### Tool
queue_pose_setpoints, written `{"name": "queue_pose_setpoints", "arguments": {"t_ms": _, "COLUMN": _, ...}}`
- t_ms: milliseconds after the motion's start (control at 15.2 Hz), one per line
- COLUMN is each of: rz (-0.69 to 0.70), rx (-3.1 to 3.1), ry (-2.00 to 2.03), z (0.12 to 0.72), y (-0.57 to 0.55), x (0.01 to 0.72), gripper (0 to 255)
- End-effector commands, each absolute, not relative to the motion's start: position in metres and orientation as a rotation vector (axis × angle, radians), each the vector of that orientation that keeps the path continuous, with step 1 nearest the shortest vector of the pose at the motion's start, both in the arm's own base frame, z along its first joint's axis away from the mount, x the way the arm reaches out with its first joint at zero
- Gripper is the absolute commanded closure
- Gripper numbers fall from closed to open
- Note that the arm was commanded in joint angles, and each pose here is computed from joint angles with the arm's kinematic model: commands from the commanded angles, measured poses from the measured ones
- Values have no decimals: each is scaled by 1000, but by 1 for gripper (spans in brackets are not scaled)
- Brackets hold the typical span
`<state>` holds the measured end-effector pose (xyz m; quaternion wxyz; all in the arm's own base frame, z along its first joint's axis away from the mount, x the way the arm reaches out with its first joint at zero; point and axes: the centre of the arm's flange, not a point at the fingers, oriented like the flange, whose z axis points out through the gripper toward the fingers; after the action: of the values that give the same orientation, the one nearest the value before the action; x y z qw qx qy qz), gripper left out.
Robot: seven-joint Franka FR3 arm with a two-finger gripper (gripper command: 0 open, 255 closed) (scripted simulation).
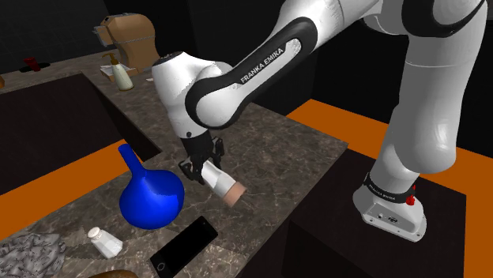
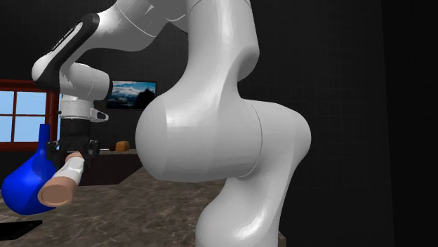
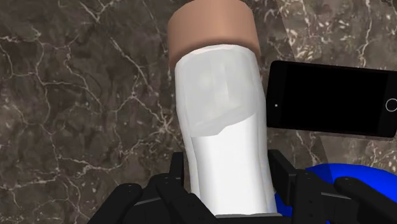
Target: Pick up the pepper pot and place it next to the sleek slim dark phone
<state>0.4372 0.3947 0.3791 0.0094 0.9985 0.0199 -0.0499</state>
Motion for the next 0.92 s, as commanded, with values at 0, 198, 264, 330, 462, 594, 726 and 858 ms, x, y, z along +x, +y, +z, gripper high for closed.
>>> {"name": "queue_pose_setpoints", "arguments": {"t_ms": 0, "rz": -155, "rx": 3119, "ry": 62, "z": 369, "y": 395, "x": 438, "gripper": 255}}
{"name": "queue_pose_setpoints", "arguments": {"t_ms": 198, "rz": -155, "rx": 3119, "ry": 62, "z": 353, "y": 395, "x": 438, "gripper": 255}}
{"name": "queue_pose_setpoints", "arguments": {"t_ms": 264, "rz": -155, "rx": 3119, "ry": 62, "z": 348, "y": 395, "x": 438, "gripper": 255}}
{"name": "queue_pose_setpoints", "arguments": {"t_ms": 330, "rz": -155, "rx": 3119, "ry": 62, "z": 342, "y": 395, "x": 438, "gripper": 255}}
{"name": "queue_pose_setpoints", "arguments": {"t_ms": 462, "rz": -155, "rx": 3119, "ry": 62, "z": 332, "y": 395, "x": 438, "gripper": 255}}
{"name": "queue_pose_setpoints", "arguments": {"t_ms": 594, "rz": -155, "rx": 3119, "ry": 62, "z": 321, "y": 395, "x": 438, "gripper": 255}}
{"name": "queue_pose_setpoints", "arguments": {"t_ms": 726, "rz": -155, "rx": 3119, "ry": 62, "z": 311, "y": 395, "x": 438, "gripper": 255}}
{"name": "queue_pose_setpoints", "arguments": {"t_ms": 858, "rz": -155, "rx": 3119, "ry": 62, "z": 300, "y": 395, "x": 438, "gripper": 255}}
